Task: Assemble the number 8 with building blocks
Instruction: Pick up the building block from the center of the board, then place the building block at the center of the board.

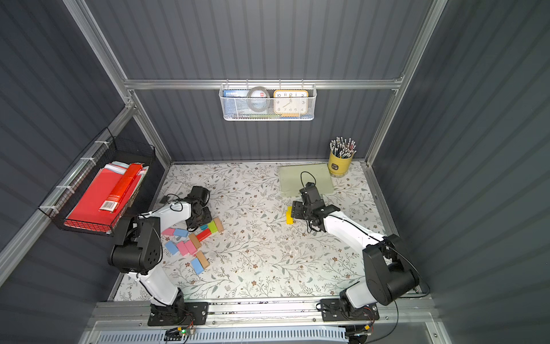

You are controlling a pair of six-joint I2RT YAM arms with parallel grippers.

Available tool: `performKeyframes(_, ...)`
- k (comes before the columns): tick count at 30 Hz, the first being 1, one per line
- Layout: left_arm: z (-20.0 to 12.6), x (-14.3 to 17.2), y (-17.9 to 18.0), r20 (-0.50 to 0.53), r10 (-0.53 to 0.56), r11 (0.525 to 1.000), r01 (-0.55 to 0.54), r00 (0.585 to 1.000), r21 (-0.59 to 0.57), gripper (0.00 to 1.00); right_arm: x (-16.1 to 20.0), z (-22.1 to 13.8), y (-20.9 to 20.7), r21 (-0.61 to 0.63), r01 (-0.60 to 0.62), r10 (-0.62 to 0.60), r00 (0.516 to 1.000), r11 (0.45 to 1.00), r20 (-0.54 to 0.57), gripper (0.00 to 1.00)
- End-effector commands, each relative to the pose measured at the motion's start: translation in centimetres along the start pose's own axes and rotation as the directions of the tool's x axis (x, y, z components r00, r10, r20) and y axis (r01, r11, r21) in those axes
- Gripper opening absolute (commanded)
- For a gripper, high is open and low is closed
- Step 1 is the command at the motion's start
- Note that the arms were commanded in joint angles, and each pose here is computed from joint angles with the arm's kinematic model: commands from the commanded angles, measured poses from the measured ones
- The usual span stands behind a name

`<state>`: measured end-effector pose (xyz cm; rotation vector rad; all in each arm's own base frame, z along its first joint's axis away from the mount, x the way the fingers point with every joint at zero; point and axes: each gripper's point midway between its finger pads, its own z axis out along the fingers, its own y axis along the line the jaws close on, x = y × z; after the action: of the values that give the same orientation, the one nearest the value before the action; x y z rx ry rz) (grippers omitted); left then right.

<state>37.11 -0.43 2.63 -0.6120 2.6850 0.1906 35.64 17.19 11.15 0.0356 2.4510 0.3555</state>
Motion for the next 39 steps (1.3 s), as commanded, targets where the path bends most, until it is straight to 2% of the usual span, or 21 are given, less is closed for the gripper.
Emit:
performKeyframes(1, 0.5, 0.2, 0.8, -0.015, -0.013, 0.999, 0.012, 1.000, -0.035, 0.32, 0.1, -0.1, -0.2, -0.003, 0.008, -0.008, 1.000, 1.000, 0.005, 0.72)
performKeyframes(5, -1.2, -1.5, 0.4, 0.030, -0.032, 0.999, 0.032, 0.999, -0.010, 0.26, -0.1, -0.4, -0.3, -0.004, 0.008, -0.008, 1.000, 1.000, 0.012, 0.72)
performKeyframes(9, -4.5, -4.7, -0.8, 0.115, -0.034, 0.999, 0.030, 0.993, 0.042, 0.21, -0.8, -1.1, -0.8, -0.001, 0.003, -0.003, 0.999, 1.000, 0.034, 0.72)
performKeyframes(13, -8.7, -6.3, -4.3, 0.176, -0.043, 0.991, 0.020, 0.984, 0.132, 0.20, -1.6, -2.1, -2.3, 0.024, -0.016, 0.014, 0.998, 1.000, 0.062, 0.72)
performKeyframes(16, -12.2, -6.6, -9.0, 0.225, -0.028, 0.979, -0.018, 0.974, 0.201, 0.20, -2.1, -2.9, -4.1, 0.051, -0.040, 0.035, 0.996, 0.998, 0.083, 0.72)
performKeyframes(19, -14.3, -4.6, -15.0, 0.222, -0.001, 0.952, -0.067, 0.975, 0.298, 0.20, -2.5, -3.6, -5.9, 0.075, -0.063, 0.055, 0.994, 0.995, 0.098, 0.73)
performKeyframes(24, -17.1, 0.2, -24.9, 0.233, 0.084, 0.901, -0.174, 0.969, 0.397, 0.21, -2.7, -4.6, -8.2, 0.109, -0.090, 0.078, 0.991, 0.990, 0.113, 0.73)
performKeyframes(30, -18.3, 7.5, -35.2, 0.224, 0.204, 0.827, -0.290, 0.953, 0.481, 0.21, -2.8, -5.7, -10.4, 0.150, -0.131, 0.111, 0.985, 0.980, 0.134, 0.73)
performKeyframes(34, -17.0, 11.8, -39.5, 0.208, 0.275, 0.802, -0.344, 0.939, 0.489, 0.21, -2.5, -6.1, -11.6, 0.172, -0.148, 0.127, 0.983, 0.974, 0.129, 0.73)
performKeyframes(39, -15.6, 15.6, -42.4, 0.170, 0.310, 0.769, -0.351, 0.936, 0.534, 0.21, -2.7, -7.3, -12.2, 0.177, -0.161, 0.132, 0.978, 0.971, 0.164, 0.74)
